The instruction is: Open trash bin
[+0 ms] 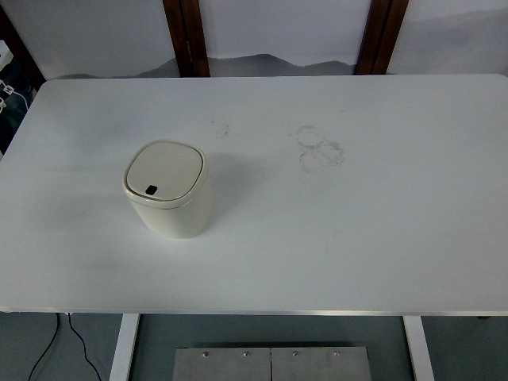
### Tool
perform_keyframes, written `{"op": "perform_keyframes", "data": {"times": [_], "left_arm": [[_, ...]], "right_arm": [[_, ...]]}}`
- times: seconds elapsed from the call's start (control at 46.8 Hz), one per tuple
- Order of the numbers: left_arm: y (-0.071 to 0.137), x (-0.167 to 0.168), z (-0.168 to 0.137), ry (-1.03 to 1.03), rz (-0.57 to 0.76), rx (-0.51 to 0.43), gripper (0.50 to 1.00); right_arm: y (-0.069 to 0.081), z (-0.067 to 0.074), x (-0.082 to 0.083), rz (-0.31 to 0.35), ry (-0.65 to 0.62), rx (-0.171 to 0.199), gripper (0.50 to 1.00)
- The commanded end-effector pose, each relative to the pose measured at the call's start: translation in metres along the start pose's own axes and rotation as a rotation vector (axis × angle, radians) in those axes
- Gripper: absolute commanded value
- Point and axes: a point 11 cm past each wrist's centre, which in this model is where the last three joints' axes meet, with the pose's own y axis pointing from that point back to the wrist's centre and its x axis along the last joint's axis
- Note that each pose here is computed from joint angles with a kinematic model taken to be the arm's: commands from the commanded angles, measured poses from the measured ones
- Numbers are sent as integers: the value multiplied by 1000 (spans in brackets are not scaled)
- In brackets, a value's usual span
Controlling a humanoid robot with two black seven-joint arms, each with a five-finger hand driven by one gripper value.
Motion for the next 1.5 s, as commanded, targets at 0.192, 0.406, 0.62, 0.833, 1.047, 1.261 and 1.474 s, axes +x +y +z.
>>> {"op": "perform_keyframes", "data": {"times": [0.192,0.406,0.62,0.833,1.047,1.261,1.474], "left_arm": [[2,3,0,-5,7,8,1000],[3,5,-1,-7,12,9,1000],[0,3,-6,-47,53,43,1000],[-8,-25,-10,-83,65,90,1000],[-15,-74,15,-131,-16,92,1000],[-24,-138,21,-315,-171,171,1000],[-29,-192,11,-606,-304,315,1000]], "right_arm": [[0,0,0,0,2,0,995],[0,1,-1,-2,3,-1,995],[0,0,-1,-1,3,0,995],[0,0,-1,-1,5,0,995],[0,0,-1,-1,5,0,995],[0,0,-1,-1,5,0,995],[0,0,-1,-1,5,0,995]]}}
